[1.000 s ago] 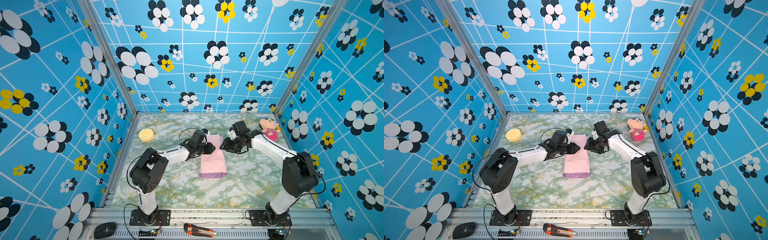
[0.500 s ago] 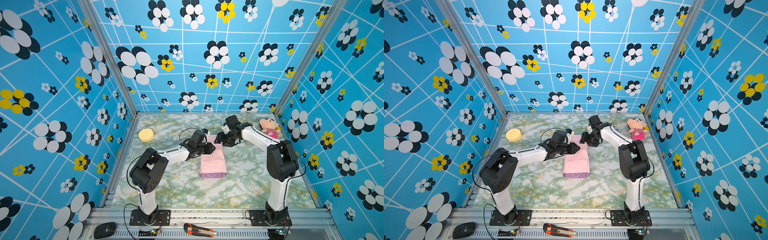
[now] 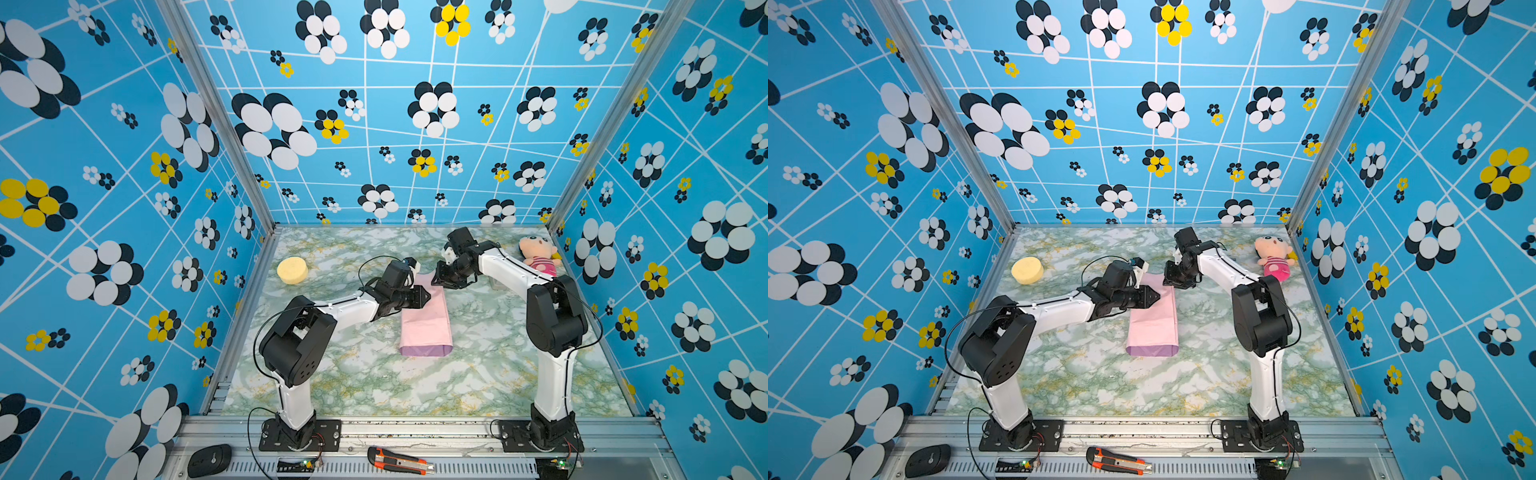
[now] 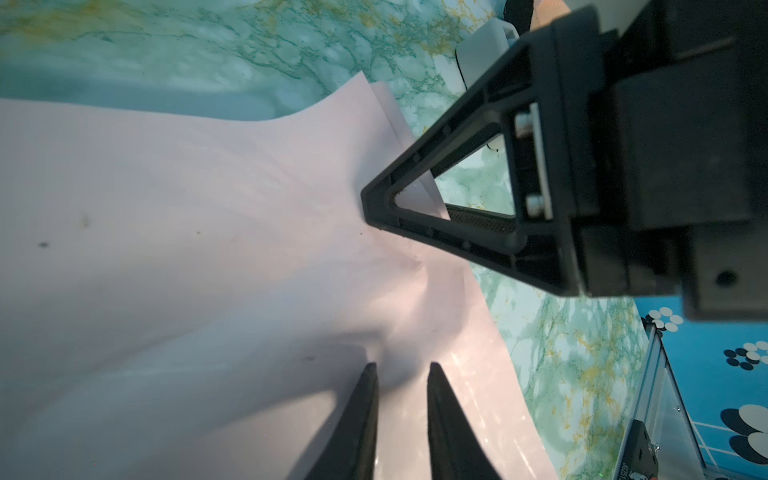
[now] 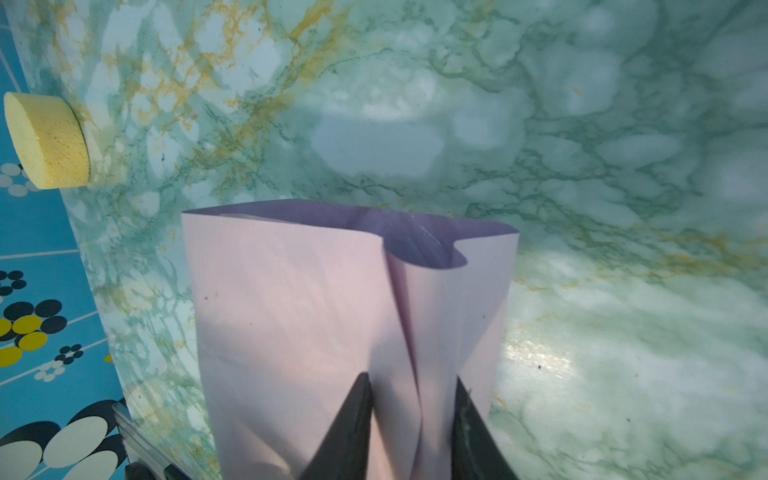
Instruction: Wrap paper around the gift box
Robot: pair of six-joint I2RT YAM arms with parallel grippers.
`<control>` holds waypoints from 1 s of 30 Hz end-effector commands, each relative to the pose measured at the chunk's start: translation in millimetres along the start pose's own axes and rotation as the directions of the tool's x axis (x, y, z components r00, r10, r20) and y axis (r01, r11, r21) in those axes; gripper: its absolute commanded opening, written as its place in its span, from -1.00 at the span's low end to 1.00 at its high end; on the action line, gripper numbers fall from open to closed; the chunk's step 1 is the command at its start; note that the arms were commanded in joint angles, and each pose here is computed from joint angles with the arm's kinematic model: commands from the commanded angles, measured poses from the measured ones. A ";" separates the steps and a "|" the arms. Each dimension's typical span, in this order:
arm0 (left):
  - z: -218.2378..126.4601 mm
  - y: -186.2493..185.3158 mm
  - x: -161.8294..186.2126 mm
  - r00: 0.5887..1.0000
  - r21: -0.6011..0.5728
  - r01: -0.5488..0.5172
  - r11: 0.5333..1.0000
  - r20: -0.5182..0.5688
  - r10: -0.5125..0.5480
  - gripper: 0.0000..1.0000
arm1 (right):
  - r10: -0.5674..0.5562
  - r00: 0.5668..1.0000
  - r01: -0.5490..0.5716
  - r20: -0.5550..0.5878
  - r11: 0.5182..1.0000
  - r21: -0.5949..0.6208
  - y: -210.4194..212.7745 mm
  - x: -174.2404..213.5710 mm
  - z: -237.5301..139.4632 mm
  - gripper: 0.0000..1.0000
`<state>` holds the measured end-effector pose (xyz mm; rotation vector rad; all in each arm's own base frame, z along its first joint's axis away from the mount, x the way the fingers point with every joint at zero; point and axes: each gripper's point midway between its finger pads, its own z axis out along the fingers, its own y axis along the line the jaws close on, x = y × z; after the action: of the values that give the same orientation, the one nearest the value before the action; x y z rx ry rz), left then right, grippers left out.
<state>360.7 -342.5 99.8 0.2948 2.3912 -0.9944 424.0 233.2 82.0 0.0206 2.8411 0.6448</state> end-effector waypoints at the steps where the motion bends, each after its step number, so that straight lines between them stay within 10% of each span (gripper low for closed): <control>1: 6.4 32.4 40.3 0.993 -0.111 0.022 0.994 -0.116 -0.035 -0.51 | -0.017 0.998 0.016 0.066 1.000 0.012 3.6 -12.2 -30.4 -0.09; 3: 6.3 32.6 40.7 0.993 -0.112 0.021 0.994 -0.116 -0.034 -0.51 | 0.001 0.998 -0.002 0.063 1.000 0.020 -3.2 -12.7 -33.7 0.29; 9: 4.7 32.1 40.0 0.993 -0.112 0.019 0.993 -0.113 -0.032 -0.51 | 0.030 0.999 -0.029 -0.036 0.999 0.020 -8.3 0.3 -11.9 0.62; 25: 4.4 33.5 40.9 0.993 -0.118 0.020 0.993 -0.113 -0.033 -0.51 | 0.039 0.991 -0.040 -0.125 0.999 -0.007 0.5 11.0 27.2 0.66; 30: 4.5 34.7 41.6 0.993 -0.122 0.020 0.992 -0.114 -0.034 -0.51 | 0.016 0.997 -0.020 -0.081 0.999 -0.050 14.4 1.9 20.7 0.22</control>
<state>360.5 -342.2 99.5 0.3021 2.3906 -0.9897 422.3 243.5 60.6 0.0381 2.9333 0.6872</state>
